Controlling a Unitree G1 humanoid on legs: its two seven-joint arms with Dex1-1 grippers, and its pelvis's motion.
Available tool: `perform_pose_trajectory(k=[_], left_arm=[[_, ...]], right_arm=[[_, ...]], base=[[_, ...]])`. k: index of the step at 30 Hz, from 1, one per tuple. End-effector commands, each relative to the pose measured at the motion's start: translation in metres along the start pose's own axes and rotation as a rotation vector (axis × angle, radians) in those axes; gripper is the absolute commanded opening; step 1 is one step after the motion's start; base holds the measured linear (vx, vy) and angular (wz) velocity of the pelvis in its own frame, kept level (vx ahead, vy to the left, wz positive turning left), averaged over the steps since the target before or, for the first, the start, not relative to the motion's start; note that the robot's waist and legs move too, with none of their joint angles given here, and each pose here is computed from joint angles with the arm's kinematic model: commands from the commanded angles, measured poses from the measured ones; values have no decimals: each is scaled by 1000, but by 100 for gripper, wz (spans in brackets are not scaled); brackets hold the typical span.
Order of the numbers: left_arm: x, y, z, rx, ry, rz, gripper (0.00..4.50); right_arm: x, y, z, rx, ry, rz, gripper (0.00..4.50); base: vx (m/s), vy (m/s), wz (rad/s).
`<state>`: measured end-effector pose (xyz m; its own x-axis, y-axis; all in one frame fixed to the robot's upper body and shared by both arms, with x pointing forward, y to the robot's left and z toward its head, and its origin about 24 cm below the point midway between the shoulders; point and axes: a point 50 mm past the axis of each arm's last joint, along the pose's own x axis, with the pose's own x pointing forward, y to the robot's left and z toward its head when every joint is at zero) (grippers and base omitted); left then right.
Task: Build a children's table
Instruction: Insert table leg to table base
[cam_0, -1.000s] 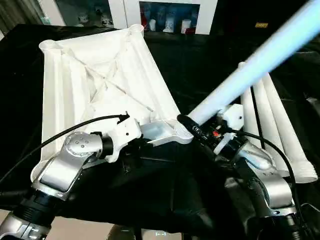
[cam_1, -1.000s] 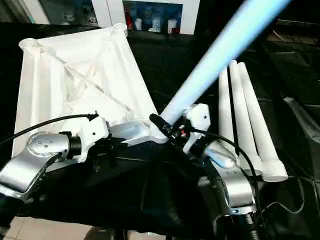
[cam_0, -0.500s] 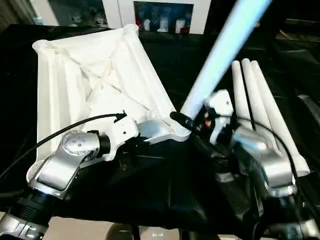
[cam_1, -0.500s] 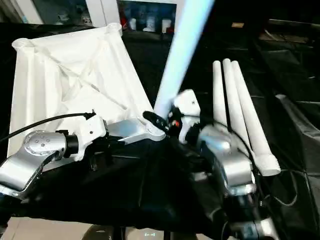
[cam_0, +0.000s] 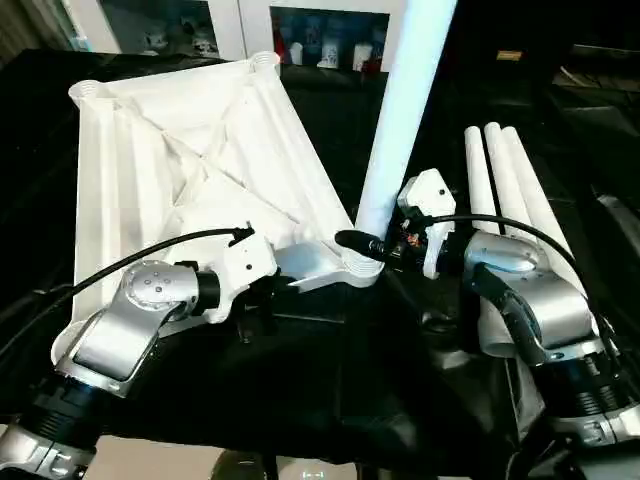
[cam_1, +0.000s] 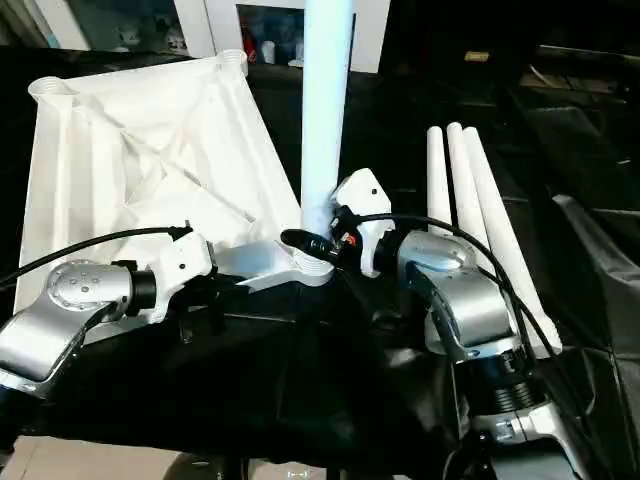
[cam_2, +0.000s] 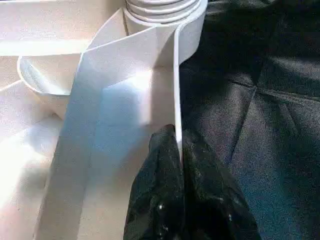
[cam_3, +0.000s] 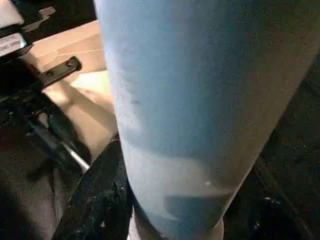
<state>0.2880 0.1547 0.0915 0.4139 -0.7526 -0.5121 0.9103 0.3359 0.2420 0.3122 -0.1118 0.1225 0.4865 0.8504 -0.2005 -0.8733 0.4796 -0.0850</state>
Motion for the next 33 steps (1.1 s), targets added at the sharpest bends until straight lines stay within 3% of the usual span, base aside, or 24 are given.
perform_pose_trajectory(k=[1,13,33], left_arm=[[4,-2,-9,-18,58,-20,0],[-1,2,-16,60,178,-36,0],[-7,9,-21,72,275,-27,0]], right_arm=[[13,25,-46,146,183,144,186],[9,25,-58,147,208,144,186],[15,25,-58,154,158,59,186]], base=[[0,0,0],[0,0,0],[0,0,0]])
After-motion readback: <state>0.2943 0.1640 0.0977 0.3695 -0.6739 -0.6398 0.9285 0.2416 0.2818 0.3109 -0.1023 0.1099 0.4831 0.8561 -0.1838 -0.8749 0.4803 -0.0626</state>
